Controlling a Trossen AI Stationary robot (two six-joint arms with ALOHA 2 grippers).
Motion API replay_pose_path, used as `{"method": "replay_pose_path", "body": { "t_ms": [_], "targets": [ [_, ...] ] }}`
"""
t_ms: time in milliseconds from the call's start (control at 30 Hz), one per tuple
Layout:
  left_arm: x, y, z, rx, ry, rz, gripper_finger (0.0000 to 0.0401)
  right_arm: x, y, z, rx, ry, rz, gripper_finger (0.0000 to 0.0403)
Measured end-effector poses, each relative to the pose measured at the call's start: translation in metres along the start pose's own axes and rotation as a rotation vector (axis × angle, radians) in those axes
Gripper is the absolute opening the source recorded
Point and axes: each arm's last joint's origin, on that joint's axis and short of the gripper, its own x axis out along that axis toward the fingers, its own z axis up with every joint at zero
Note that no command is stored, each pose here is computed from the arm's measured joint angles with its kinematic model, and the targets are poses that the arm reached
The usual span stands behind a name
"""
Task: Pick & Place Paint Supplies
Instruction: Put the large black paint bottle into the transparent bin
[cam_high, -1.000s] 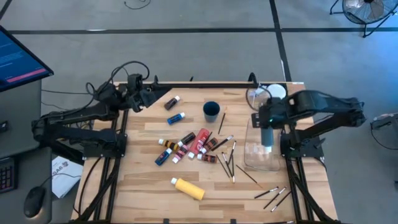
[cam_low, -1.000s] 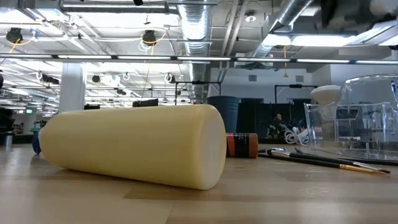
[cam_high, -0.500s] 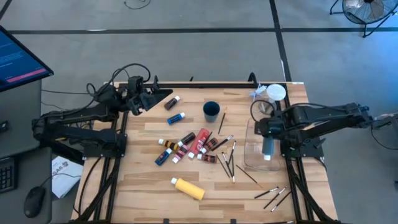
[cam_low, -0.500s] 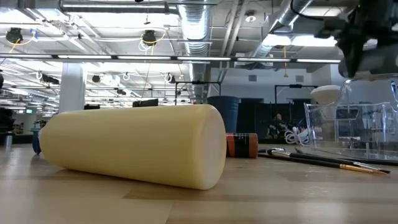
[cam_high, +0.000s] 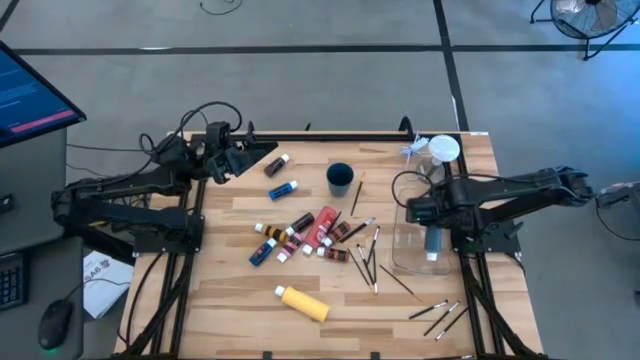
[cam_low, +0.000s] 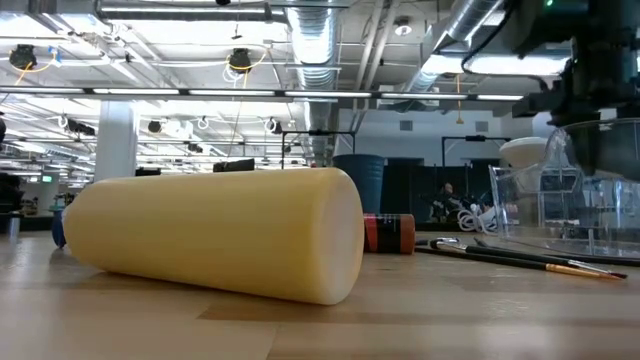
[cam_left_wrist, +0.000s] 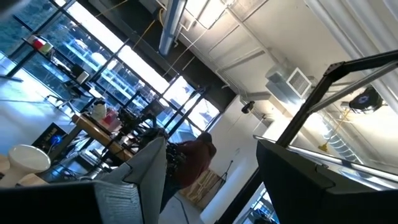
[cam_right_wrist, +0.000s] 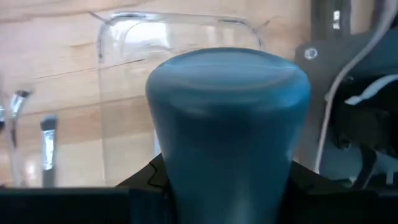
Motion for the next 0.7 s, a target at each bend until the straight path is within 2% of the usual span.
{"method": "replay_pose_path", "body": {
  "t_ms": [133,400,700],
  "targets": [
    [0.0,0.0,0.0,-0.001,0.0,0.003,0.021,0.007,0.006,0.004,-0.049,0.003,-0.04,0.0151],
    [0.0,0.0,0.0,-0.001,-0.001,0.004,0.021,0.017,0.022,0.008,-0.06,0.012,-0.02,0.015],
    [0.0,0.0,0.0,-0.002,-0.002,0.004,0.021,0.027,0.033,0.01,-0.108,0.04,-0.032,0.0168]
  ]
}}
